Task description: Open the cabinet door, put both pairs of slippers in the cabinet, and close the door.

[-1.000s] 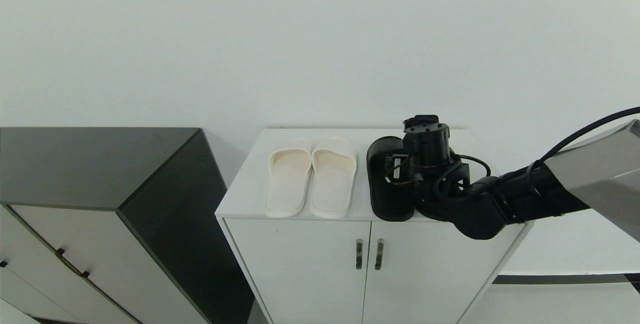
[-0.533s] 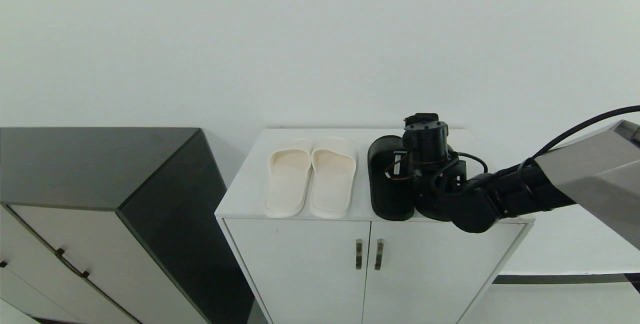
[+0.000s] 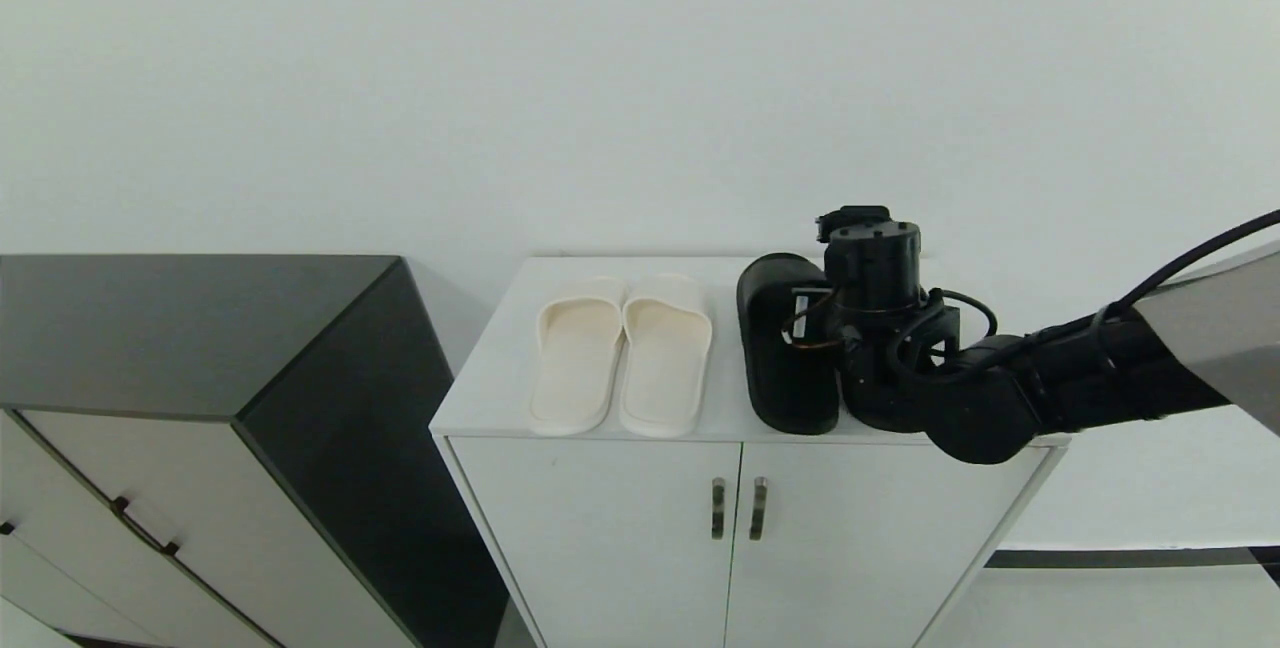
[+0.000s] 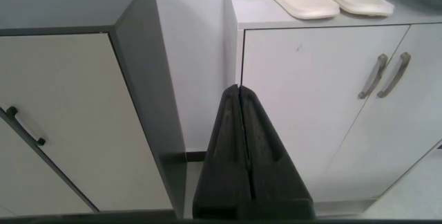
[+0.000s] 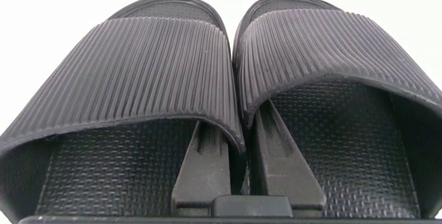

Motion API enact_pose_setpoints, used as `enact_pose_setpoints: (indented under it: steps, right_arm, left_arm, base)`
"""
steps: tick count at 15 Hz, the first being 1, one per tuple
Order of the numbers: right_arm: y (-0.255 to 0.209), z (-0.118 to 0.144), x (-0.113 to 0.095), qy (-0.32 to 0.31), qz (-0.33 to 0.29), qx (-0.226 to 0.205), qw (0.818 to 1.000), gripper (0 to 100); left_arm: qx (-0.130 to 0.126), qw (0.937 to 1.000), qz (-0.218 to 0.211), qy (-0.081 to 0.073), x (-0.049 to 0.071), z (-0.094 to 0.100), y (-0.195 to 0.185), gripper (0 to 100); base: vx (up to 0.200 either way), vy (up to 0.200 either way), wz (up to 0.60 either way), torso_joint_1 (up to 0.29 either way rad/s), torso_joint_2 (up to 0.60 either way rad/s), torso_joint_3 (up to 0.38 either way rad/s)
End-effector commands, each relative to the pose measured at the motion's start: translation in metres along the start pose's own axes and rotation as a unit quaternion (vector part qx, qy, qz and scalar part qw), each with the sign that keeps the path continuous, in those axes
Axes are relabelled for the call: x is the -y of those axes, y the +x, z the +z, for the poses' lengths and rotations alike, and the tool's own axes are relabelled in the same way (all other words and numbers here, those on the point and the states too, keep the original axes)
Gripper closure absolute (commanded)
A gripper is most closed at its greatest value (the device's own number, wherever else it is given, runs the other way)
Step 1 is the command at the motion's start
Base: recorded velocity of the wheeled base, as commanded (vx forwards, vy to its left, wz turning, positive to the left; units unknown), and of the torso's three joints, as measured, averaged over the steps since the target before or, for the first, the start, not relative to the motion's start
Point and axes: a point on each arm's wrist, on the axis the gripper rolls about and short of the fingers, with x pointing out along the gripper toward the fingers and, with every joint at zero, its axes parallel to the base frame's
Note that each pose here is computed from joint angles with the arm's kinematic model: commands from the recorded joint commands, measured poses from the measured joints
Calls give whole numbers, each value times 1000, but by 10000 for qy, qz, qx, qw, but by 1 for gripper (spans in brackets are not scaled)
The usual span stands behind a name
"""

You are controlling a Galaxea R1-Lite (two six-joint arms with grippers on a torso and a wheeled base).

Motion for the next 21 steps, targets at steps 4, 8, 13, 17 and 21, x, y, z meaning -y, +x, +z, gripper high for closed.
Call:
enact_pose_setpoints:
  steps: [4,8,13,17,21]
  right_arm:
    - [-98,31,27,-28,1725,-34,9850,100]
    - [-132,21,43,-151,2577,-280,9657,100]
    - [-139,14,41,-229,2714,-382,9614,100]
    - [-139,9,42,-267,2712,-440,9612,100]
    - [-141,5,45,-413,2724,-454,9602,100]
  left_arm:
    - [-4,10000,-2,-10,0,0,0,100]
    - [-4,10000,-2,-10,0,0,0,100]
    - [-4,10000,-2,-10,0,0,0,100]
    - [3,10000,-2,-17,0,0,0,100]
    - [-4,10000,6,-10,0,0,0,100]
  base:
    - [0,0,0,0,0,0]
    - [0,0,0,0,0,0]
    - [-80,0,0,2,1,0]
    - [-200,0,0,3,-1,2]
    - [-150,0,0,1,-1,3]
